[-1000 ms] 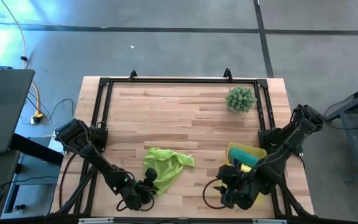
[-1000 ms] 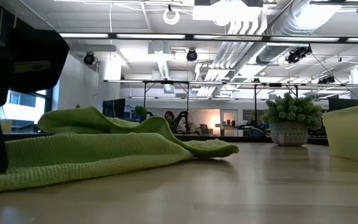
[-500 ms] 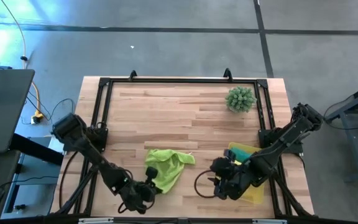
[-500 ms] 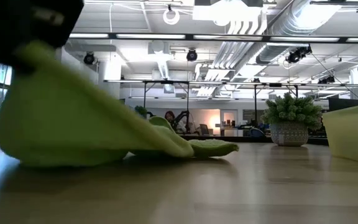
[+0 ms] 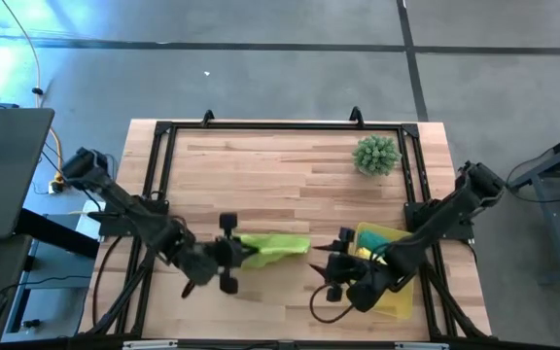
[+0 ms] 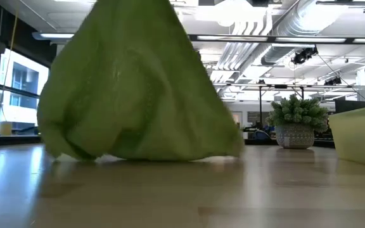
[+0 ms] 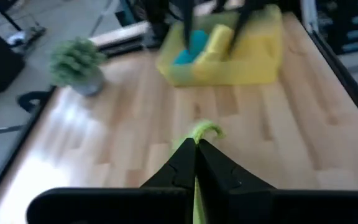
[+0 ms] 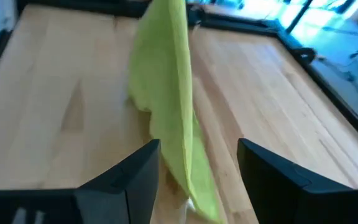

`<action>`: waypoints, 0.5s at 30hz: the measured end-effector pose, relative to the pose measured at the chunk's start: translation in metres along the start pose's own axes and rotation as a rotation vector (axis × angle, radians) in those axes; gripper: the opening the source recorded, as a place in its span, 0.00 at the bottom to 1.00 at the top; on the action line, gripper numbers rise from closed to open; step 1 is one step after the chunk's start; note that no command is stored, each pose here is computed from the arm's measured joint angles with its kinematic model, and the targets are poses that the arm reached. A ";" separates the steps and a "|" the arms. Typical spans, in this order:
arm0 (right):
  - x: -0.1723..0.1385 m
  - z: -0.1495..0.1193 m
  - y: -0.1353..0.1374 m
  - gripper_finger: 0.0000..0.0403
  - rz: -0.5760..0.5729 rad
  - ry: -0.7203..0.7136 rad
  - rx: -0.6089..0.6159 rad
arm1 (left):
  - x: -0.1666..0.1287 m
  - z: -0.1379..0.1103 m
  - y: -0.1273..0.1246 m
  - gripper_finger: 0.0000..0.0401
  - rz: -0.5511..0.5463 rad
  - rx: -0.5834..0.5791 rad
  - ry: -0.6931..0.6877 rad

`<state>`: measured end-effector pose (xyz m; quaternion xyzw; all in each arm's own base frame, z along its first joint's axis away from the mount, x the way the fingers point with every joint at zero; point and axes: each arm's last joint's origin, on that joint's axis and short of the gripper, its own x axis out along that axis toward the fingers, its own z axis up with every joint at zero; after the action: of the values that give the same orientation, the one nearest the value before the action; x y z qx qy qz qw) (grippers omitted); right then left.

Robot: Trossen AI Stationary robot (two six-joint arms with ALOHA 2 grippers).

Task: Roll microfiber towels into tight, uniform cylinder then place into a basket
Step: Fold the green microfiber cloth

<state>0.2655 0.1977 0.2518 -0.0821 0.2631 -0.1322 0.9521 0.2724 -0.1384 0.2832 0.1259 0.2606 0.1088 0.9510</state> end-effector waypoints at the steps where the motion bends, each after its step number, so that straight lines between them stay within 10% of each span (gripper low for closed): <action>1: 0.005 -0.009 0.000 0.50 -0.020 -0.024 0.013 | -0.002 0.003 0.007 0.00 0.011 -0.005 -0.006; 15: 0.051 -0.095 -0.031 0.50 0.015 -0.085 0.121 | -0.007 0.007 0.044 0.00 0.077 -0.019 0.014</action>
<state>0.2514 0.1446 0.1534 -0.0283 0.2144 -0.1373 0.9666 0.2636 -0.1003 0.3051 0.1259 0.2612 0.1488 0.9454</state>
